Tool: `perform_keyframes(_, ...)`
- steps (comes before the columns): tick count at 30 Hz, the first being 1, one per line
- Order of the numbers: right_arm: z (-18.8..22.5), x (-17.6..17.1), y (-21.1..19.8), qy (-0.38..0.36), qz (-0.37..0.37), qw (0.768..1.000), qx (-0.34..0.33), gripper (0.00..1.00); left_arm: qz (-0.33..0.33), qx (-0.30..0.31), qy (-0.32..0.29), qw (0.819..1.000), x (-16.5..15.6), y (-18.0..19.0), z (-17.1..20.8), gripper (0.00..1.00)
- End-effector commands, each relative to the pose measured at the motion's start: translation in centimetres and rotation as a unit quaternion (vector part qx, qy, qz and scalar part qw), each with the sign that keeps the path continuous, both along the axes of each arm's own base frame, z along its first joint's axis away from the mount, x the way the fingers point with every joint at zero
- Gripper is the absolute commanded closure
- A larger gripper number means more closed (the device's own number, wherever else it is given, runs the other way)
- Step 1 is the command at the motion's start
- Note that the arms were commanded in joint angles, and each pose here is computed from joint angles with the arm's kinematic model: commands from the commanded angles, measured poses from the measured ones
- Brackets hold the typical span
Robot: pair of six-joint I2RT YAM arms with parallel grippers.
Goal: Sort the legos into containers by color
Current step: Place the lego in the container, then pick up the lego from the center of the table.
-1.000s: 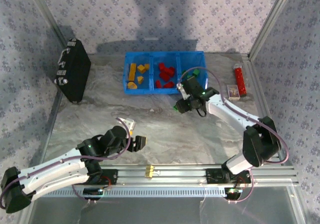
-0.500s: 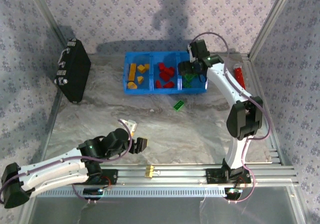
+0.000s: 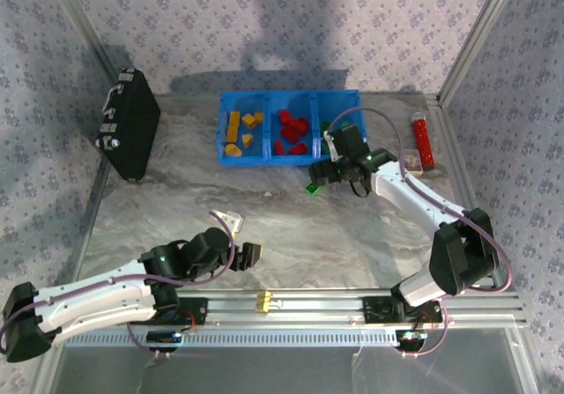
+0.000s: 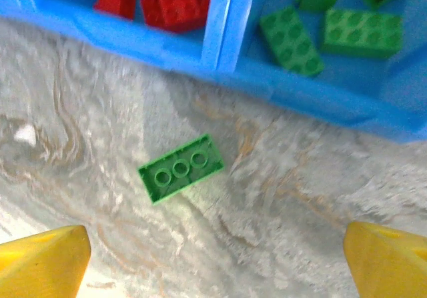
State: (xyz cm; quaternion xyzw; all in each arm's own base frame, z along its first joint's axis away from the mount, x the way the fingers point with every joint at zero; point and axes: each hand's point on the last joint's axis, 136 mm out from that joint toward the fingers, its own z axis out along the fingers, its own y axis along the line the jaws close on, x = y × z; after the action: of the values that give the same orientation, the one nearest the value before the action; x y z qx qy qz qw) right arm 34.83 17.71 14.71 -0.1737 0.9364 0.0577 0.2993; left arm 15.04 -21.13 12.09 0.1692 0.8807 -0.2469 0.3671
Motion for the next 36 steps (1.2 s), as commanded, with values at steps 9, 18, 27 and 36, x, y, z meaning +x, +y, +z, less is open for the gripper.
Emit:
perform_keyframes(9, -4.8, -1.2, 3.3, 0.039, 0.037, 0.998, 0.009, 0.01, 0.008, -0.017, -0.001, 1.000, 0.1, -0.2, 0.2, 0.18)
perform_keyframes(18, -8.2, 0.5, 3.7, 0.054, 0.084, 0.993, -0.062, 0.01, 0.009, -0.016, 0.001, 1.000, -0.1, 0.0, -0.1, 0.18)
perform_keyframes(27, -9.6, 2.5, 3.9, 0.072, 0.101, 0.987, -0.107, 0.01, 0.013, -0.013, -0.003, 1.000, 0.0, 0.2, -0.3, 0.18)
perform_keyframes(36, -11.0, 2.9, 4.1, 0.090, 0.114, 0.982, -0.124, 0.01, 0.016, -0.012, -0.006, 1.000, 0.1, 0.5, -0.2, 0.17)
